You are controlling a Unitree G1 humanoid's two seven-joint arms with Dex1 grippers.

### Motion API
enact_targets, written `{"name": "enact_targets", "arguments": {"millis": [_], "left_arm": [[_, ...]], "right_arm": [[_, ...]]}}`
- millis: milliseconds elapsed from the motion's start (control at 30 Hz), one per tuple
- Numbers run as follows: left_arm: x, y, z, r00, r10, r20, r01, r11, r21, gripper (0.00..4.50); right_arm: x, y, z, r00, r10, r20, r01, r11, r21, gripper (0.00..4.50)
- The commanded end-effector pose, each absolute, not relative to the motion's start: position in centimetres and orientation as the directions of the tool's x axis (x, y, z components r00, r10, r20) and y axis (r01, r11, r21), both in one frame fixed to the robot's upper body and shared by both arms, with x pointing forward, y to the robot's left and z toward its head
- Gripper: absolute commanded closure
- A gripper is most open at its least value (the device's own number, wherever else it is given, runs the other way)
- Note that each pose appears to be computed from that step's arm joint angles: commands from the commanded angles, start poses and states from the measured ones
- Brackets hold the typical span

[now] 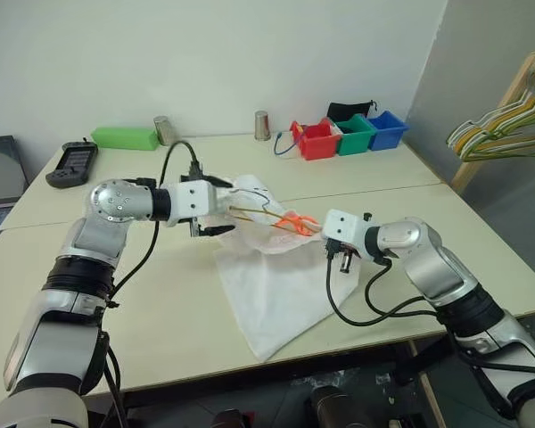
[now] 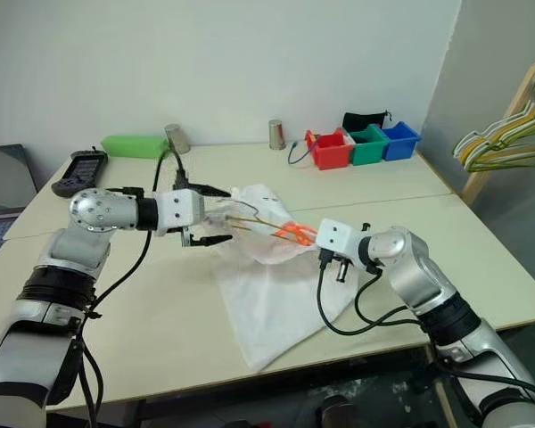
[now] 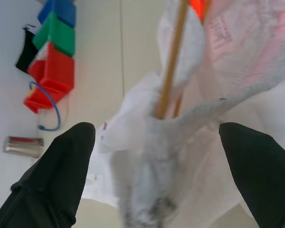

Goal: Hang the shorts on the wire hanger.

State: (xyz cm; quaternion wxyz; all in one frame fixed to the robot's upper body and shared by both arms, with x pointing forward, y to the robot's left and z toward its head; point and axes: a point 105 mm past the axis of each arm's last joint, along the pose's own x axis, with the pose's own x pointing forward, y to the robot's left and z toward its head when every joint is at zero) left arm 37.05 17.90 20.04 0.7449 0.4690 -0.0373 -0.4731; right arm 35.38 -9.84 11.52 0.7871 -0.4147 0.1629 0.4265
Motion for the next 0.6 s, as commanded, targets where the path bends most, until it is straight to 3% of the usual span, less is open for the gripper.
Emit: {"name": "enact_targets", "arguments": {"millis": [33,100,200,300,600], "left_arm": [[34.7,20.5,23.4,0.525,-0.754,-0.394,0.756,0.199,0.624,0.03],[33.8,21.4,23.6,0.508,-0.748,-0.427,0.804,0.234,0.547,0.03],[33.8,21.6,25.5,0.528,-0.784,-0.326,0.823,0.378,0.423,0.03],[34.0,21.6,26.1,0.542,-0.79,-0.285,0.819,0.421,0.39,0.03],[34.4,11.1,24.0,0.386,-0.918,-0.094,0.887,0.341,0.312,0.03]], "right_arm": [[35.2,-12.0,13.5,0.661,0.519,-0.542,-0.749,0.414,-0.518,4.5],[34.6,-12.7,13.6,0.677,0.511,-0.53,-0.736,0.471,-0.487,4.5],[33.9,-13.0,13.6,0.693,0.506,-0.513,-0.717,0.557,-0.419,4.5],[33.2,-13.3,13.6,0.712,0.494,-0.499,-0.689,0.632,-0.356,4.5],[28.8,-17.2,12.8,0.801,0.3,-0.518,-0.467,0.854,-0.228,4.5]]}}
